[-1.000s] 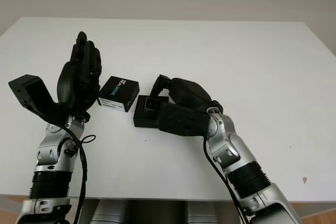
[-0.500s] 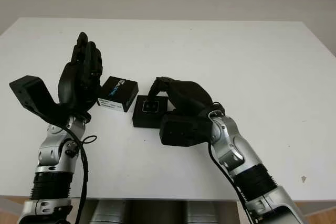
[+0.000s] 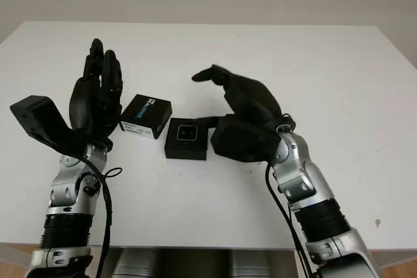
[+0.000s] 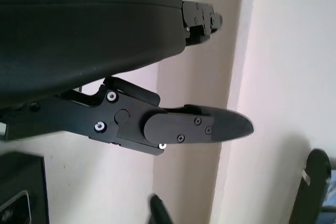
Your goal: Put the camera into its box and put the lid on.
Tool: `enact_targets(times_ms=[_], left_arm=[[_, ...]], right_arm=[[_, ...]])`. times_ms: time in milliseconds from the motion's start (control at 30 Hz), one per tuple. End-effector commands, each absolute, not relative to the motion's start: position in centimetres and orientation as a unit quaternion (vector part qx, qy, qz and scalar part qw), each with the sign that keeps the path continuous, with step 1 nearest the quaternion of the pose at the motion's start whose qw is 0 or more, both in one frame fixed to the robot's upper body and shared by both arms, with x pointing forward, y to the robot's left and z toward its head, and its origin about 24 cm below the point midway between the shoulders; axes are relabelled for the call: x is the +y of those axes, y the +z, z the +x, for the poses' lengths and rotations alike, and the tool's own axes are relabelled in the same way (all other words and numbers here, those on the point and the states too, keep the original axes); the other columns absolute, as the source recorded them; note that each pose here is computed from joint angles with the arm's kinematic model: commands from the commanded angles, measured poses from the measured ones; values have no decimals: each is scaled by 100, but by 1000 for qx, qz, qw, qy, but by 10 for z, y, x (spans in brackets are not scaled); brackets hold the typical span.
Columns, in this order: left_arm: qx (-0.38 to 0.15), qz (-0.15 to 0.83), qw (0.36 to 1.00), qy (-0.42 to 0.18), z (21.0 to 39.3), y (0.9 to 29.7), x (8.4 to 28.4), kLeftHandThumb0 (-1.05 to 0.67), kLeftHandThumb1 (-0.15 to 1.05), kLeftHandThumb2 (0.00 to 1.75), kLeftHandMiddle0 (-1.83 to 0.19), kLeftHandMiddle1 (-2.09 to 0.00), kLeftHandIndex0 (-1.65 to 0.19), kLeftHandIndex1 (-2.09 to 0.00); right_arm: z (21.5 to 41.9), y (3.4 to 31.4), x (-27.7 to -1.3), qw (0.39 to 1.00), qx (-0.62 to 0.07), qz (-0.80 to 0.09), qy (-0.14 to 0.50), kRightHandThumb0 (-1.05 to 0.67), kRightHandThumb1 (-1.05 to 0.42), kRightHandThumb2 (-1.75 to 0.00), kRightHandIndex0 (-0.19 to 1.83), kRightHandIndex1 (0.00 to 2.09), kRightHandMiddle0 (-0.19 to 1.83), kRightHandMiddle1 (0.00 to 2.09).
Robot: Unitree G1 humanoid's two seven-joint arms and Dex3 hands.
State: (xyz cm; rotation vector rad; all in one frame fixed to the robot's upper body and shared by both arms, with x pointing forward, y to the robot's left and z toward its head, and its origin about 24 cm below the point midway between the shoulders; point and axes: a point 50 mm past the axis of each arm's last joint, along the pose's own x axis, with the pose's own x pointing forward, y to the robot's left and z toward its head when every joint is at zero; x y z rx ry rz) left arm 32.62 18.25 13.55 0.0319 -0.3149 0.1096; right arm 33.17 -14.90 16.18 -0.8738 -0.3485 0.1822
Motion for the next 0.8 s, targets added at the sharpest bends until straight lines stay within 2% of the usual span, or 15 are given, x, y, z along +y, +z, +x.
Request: enact_targets(times_ms=[0, 133, 367, 500, 767], left_arm=[[-164, 101, 979, 59, 325, 136, 190, -63, 105, 21, -30, -17, -18, -19], [-160, 258, 951, 53, 322, 141, 199, -58, 103, 10, -22, -10, -12, -14], [-70, 426, 899, 77, 321, 144, 193, -65, 105, 8, -8, -4, -3, -7], [-43, 474, 875, 90, 323, 140, 182, -70, 104, 8, -7, -4, -3, -6], [-12, 491, 865, 107, 332, 130, 164, -73, 105, 8, -9, -6, -5, -7]], right_arm=[[331, 175, -156, 892, -183, -407, 75, -63, -96, -7, 20, 4, 3, 94], [330, 181, -167, 904, -181, -380, 75, -62, -99, -7, 20, 4, 2, 91], [329, 187, -179, 917, -185, -350, 44, -59, -103, -6, 22, 5, -5, 98], [326, 187, -182, 920, -187, -344, 24, -58, -103, -6, 23, 6, -7, 107], [322, 183, -187, 923, -179, -340, 14, -55, -104, -6, 21, 5, -8, 107]])
